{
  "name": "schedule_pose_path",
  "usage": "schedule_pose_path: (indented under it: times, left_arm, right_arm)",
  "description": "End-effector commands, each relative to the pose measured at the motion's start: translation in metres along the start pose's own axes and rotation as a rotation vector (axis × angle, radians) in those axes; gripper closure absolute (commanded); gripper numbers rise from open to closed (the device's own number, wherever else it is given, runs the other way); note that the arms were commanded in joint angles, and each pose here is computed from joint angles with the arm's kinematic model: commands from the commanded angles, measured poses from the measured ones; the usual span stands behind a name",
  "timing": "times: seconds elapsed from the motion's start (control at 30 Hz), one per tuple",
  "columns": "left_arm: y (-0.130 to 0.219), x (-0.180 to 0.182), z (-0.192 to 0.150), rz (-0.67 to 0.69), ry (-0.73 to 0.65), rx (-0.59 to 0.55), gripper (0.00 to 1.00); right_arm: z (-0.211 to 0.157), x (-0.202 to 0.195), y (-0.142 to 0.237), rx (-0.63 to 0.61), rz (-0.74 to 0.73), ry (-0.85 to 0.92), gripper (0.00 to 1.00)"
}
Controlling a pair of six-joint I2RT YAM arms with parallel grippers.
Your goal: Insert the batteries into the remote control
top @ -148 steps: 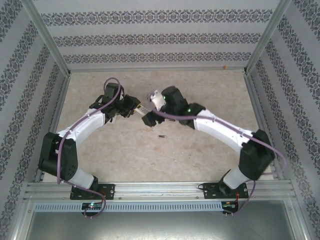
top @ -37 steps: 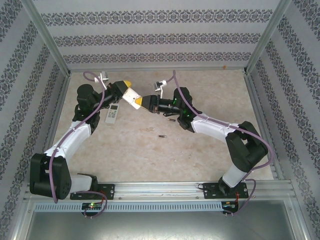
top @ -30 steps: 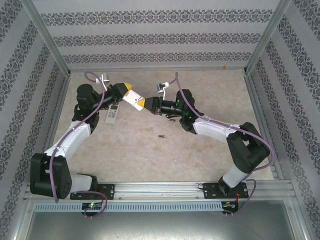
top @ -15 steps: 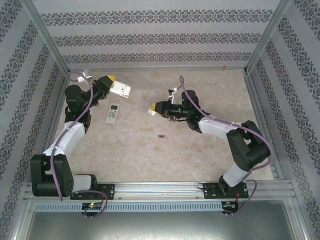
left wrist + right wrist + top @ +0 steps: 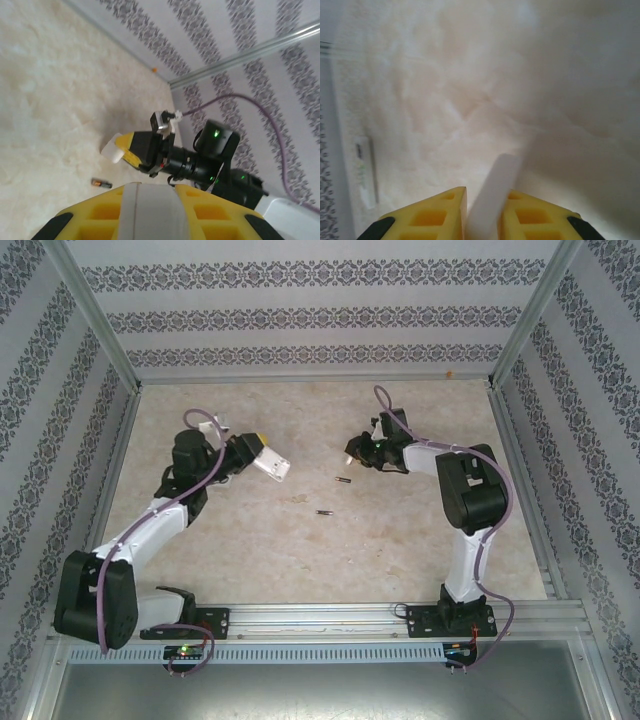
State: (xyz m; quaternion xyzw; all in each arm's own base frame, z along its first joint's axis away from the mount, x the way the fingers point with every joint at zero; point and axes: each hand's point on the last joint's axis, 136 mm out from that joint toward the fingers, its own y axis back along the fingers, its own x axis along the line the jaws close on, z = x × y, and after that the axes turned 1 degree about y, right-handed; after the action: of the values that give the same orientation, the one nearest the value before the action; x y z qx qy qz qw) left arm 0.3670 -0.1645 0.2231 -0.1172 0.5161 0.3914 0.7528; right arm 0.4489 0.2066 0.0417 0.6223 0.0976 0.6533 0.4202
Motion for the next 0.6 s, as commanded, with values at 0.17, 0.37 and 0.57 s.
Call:
schedule_pose_path:
  times: [0.17, 0.37, 0.57]
  left_arm:
    - [-0.029, 0.045, -0.023, 0.126, 0.037, -0.094, 1.00]
    - [-0.026, 0.089, -0.012, 0.315, 0.098, -0.324, 1.00]
    - [-0.026, 0.131, -0.022, 0.486, 0.116, -0.439, 0.98]
  right_arm:
    - [-0.006, -0.043, 0.019, -0.026, -0.145, -0.079, 0.58]
    - [0.010, -0.040, 0.083, -0.184, -0.157, -0.077, 0.40]
    - [0.009, -0.001, 0.115, -0.229, -0.060, -0.027, 0.32]
